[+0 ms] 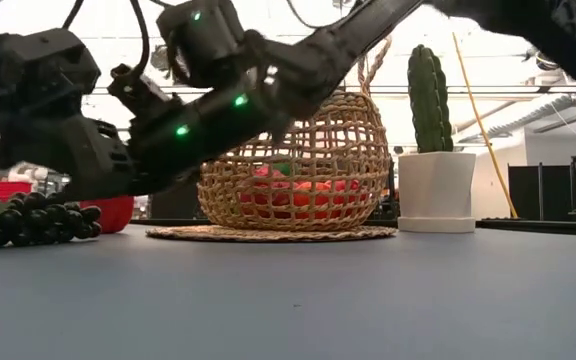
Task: Build produce basket
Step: Put the grapes into the basket
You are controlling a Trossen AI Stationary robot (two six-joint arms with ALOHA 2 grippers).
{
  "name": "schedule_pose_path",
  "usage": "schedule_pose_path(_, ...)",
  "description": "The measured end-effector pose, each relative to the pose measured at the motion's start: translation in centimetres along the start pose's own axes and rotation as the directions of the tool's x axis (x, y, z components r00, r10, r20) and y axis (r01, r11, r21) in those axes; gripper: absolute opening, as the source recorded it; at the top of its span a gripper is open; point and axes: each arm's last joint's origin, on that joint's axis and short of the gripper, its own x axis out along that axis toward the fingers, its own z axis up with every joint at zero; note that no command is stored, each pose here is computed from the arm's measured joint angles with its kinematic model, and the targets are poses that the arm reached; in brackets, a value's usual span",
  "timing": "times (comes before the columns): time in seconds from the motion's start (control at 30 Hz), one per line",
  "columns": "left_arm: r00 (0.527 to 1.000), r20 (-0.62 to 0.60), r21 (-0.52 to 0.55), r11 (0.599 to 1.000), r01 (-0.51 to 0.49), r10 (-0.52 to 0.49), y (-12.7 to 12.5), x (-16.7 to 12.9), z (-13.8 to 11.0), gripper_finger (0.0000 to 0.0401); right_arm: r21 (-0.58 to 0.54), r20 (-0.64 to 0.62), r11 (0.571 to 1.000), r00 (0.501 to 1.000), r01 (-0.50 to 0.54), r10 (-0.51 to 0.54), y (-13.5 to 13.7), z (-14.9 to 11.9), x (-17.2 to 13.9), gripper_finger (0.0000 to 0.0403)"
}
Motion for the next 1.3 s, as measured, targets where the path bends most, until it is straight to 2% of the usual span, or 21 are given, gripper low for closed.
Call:
schedule_pose_path(0.13, 0.994, -0.013, -0.028, 0.993, 0.111, -0.112, -0.1, 1.2, -1.6, 0.0108, -0.041, -0.026, 0.997, 0.997, 0.069, -0.07, 0.9, -0.4, -2.2, 0.0249)
schedule_pose_path(0.23, 0.99, 0.013, -0.04, 0.989, 0.14, -0.14, -0.5, 1.4, -1.2, 0.0085, -0.046, 0.016, 0.995, 0.996, 0.084, -0.083, 0.8, -0.3, -3.7, 0.0249)
schedule_pose_path(0.3, 0.991, 0.016, -0.067, 0.989, 0.13, -0.129, -0.8, 1.7, -0.4, 0.0066, -0.025, 0.054, 0.995, 0.994, 0.096, -0.095, 0.5, -0.5, -4.6, 0.0249)
schedule_pose_path(0.4, 0.999, -0.009, -0.069, 0.996, 0.053, -0.054, -0.3, 2.7, 1.2, 0.0038, 0.033, 0.1, 0.994, 0.989, 0.104, -0.107, -0.4, -1.4, -5.1, 0.0249)
schedule_pose_path(0.53, 0.983, -0.181, -0.083, 0.996, -0.014, -0.001, 0.7, 4.3, 2.9, 0.001, -0.001, 0.072, 0.993, 0.991, 0.115, -0.114, -1.5, -2.5, -5.5, 0.0249)
schedule_pose_path(0.6, 0.966, -0.259, -0.067, 0.998, -0.008, -0.009, 0.5, 4.7, 3.2, 0.0004, -0.029, 0.095, 0.99, 0.986, 0.139, -0.135, -2.3, -0.3, -7.2, 0.0249)
schedule_pose_path(0.67, 0.952, -0.304, -0.056, 0.998, 0.004, -0.02, -0.3, 4.5, 3.8, 0.0003, -0.031, 0.168, 0.986, 0.973, 0.163, -0.156, -3.5, 4.3, -10.9, 0.0249)
schedule_pose_path(0.7, 0.938, -0.347, -0.031, 0.999, -0.019, 0.008, -0.3, 4.3, 3.8, 0.0004, -0.027, 0.196, 0.985, 0.967, 0.171, -0.162, -4.0, 6.1, -13.0, 0.0249)
schedule_pose_path(0.77, 0.9, -0.423, 0.042, 0.994, -0.098, 0.107, -0.1, 3.6, 3.4, 0.0004, -0.023, 0.193, 0.984, 0.966, 0.179, -0.171, -4.6, 6.9, -15.0, 0.0249)
schedule_pose_path(0.8, 0.888, -0.435, 0.076, 0.989, -0.127, 0.148, -0.2, 3.2, 3.4, 0.0005, -0.021, 0.169, 0.985, 0.972, 0.169, -0.164, -4.8, 6.5, -15.7, 0.0249)
schedule_pose_path(0.9, 0.909, -0.365, 0.142, 0.977, -0.157, 0.199, -0.8, 2.5, 3.9, 0.0005, 0.015, 0.124, 0.991, 0.983, 0.132, -0.133, -4.9, 3.8, -17.3, 0.0249)
schedule_pose_path(0.93, 0.91, -0.35, 0.158, 0.971, -0.177, 0.223, -0.6, 2.5, 3.9, 0.0005, -0.008, 0.096, 0.994, 0.989, 0.111, -0.11, -4.9, 2.3, -17.4, 0.0249)
schedule_pose_path(1.03, 0.909, -0.339, 0.171, 0.966, -0.193, 0.241, -0.3, 2.6, 3.6, 0.001, 0.031, 0.249, 1.0, 0.968, -0.005, -0.003, -4.6, 2.3, -19.2, 0.0249)
schedule_pose_path(1.1, 0.902, -0.345, 0.182, 0.961, -0.207, 0.259, -0.1, 2.5, 3.6, 0.0027, 0.028, 0.336, 0.998, 0.941, -0.061, 0.048, -4.3, 2.6, -20.1, 0.0249)
schedule_pose_path(1.23, 0.878, -0.374, 0.206, 0.95, -0.234, 0.297, 0.2, 2.2, 3.4, 0.0091, -0.034, 0.234, 0.997, 0.969, -0.074, 0.08, -3.9, 0.3, -20.0, 0.0249)
schedule_pose_path(1.3, 0.869, -0.402, 0.209, 0.953, -0.219, 0.288, 0.2, 2.2, 3.4, 0.013, -0.046, 0.247, 0.996, 0.965, -0.08, 0.089, -3.6, 0.5, -20.5, 0.0249)
